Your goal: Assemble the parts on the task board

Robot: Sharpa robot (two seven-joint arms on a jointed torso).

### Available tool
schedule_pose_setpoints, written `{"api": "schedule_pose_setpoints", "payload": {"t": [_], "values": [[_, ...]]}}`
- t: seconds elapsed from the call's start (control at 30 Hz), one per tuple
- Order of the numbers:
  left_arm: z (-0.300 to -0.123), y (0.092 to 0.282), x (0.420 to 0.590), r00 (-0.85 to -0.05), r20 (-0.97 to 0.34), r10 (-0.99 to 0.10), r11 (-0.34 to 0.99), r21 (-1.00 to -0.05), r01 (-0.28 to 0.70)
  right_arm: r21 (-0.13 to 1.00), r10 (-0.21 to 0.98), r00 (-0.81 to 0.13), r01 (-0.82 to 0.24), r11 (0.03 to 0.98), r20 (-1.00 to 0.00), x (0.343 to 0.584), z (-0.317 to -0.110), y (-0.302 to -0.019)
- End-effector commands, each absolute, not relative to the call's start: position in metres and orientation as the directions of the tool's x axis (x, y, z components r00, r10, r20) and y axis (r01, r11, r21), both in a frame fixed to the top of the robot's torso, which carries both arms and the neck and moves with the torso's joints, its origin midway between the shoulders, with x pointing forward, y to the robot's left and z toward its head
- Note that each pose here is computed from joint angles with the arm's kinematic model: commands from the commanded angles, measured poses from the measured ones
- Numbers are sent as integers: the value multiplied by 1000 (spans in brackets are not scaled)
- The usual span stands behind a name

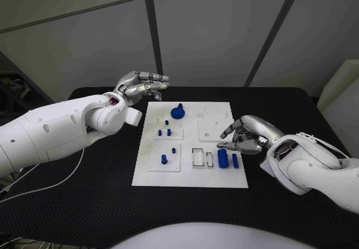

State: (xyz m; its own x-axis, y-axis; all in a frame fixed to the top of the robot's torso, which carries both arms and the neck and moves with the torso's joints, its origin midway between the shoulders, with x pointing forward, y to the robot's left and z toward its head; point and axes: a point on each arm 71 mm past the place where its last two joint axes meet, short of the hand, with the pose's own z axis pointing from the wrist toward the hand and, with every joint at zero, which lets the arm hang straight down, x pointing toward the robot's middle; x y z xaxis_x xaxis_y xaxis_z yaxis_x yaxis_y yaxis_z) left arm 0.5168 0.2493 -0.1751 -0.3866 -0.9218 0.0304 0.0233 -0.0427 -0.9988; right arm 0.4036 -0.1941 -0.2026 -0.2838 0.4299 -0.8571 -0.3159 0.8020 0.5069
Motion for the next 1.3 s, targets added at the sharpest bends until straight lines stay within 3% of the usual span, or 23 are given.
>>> {"api": "schedule_pose_setpoints", "payload": {"t": [0.03,0.47,1.3], "values": [[-175,247,516,-401,39,-915,-52,-998,23,478,414,-316,-157,864,-854,403,-210,-206],[-177,248,515,-403,40,-914,-52,-998,19,361,308,-359,-89,928,-881,388,-239,-202],[-178,247,515,-410,43,-911,-52,-999,12,293,238,-414,-75,953,-879,396,-259,-181]]}}
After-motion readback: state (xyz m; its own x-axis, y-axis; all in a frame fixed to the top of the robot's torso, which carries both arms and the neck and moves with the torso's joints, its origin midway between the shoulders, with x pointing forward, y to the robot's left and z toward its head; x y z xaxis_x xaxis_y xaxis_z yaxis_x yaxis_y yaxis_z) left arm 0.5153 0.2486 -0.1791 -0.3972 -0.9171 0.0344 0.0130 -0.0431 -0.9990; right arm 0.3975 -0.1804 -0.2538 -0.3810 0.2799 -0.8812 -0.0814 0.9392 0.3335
